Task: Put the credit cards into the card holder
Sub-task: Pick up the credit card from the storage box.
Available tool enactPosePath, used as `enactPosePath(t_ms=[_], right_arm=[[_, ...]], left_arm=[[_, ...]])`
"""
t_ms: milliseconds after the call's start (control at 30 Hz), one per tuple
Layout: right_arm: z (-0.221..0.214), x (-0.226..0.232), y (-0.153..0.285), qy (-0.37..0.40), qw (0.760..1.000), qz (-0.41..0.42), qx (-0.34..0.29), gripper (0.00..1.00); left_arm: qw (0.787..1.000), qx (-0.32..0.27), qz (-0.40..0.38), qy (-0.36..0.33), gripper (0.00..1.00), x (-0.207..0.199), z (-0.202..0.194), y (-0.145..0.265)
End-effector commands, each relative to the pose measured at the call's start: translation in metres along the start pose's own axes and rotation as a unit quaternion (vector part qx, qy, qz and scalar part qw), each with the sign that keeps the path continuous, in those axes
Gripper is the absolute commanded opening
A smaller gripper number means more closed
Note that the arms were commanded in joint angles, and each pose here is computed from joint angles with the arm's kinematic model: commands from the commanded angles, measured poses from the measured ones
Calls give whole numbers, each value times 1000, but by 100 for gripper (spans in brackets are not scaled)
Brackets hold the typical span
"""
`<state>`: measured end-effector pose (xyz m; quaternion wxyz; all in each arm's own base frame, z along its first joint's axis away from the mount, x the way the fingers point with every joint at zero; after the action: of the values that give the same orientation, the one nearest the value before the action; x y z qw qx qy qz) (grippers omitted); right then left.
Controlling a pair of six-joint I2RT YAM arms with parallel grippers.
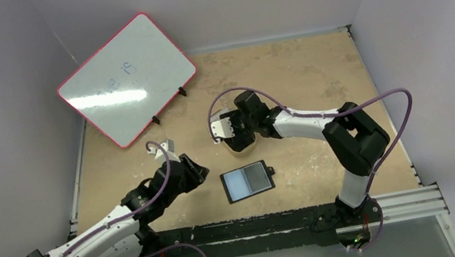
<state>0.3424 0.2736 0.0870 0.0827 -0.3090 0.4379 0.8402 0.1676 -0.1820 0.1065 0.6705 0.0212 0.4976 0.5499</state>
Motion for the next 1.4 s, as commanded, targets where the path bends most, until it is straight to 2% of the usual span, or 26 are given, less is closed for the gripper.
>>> enactPosePath(t_ms=[0,467,667,1033,1133,1300,1367], right_arm=[[4,-29,1,24,998,-52,2,55],[8,-49,18,29,995,-90,13,44],[9,-51,18,27,996,-88,13,41],[12,-57,26,24,996,-82,21,29],[13,-56,29,24,996,-79,22,22],[15,-58,36,19,996,-87,21,2],[16,-56,38,15,997,-80,18,0]], left_arm=[[1000,-6,-6,-12,39,0,2,-1],[1000,8,-8,-25,39,1,-5,-7],[1000,10,-7,-27,39,3,-6,-6],[1000,13,-12,-24,39,4,-7,-3],[999,17,-10,-25,39,5,-9,-4],[999,20,-17,-20,39,5,-10,-3],[999,20,-21,-20,39,2,-9,-2]])
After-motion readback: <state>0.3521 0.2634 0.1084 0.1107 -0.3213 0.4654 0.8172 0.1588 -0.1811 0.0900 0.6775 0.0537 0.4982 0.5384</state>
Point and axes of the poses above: each gripper's point midway between its finger pads, its own y axis back along the fingers, its own x axis along the line the jaws close on, z = x × y, the point moved 3 cm from there along y, back along the fingers, and after that the axes turned 3 degrees about y, right-handed, at the moved point
